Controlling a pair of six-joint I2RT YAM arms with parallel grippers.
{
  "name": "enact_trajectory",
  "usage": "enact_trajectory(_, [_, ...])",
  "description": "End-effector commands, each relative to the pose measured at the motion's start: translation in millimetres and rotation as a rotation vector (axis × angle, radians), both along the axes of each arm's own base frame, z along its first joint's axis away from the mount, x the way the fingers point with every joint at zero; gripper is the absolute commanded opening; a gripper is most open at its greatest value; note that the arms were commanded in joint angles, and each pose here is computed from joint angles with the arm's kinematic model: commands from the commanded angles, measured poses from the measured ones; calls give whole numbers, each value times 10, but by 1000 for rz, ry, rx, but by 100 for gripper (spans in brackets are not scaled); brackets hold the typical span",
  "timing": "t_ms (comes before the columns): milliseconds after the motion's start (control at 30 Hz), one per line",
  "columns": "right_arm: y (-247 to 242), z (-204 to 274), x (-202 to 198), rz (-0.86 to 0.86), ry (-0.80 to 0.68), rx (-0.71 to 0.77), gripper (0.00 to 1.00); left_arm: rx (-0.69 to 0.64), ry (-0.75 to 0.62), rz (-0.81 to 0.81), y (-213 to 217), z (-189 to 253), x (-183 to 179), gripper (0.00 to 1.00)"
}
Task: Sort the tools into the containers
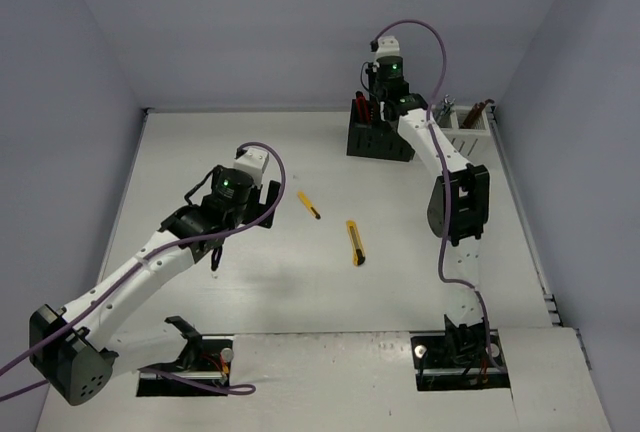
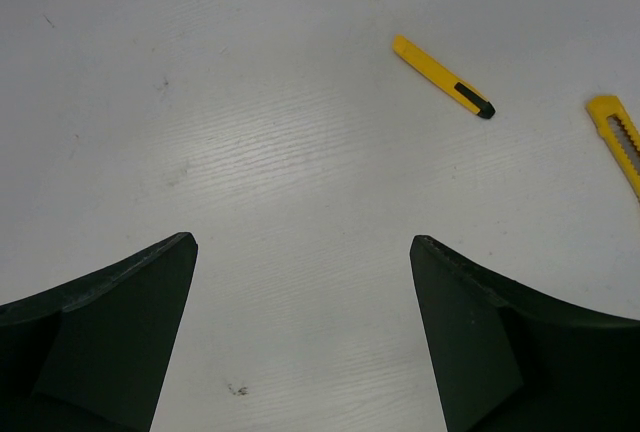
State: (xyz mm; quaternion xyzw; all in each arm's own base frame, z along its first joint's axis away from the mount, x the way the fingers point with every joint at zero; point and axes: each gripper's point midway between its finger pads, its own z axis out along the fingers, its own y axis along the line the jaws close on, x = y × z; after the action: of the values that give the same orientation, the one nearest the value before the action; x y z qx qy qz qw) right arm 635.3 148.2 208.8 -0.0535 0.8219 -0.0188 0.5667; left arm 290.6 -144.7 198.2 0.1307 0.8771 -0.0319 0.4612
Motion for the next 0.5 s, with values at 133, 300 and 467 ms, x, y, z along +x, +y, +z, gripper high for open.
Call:
enact_trajectory(133, [13,-272,67,-17,-15,114,0,-23,-59,34,48,226,91,85])
enact_trajectory(300, [-5,-443,45,-24,13,130,0,-24,-56,35,48,215,98,85])
enact_trajectory(467, [-71,-542,23,-32,36,141,1,-27,-51,33,42,196,96,85])
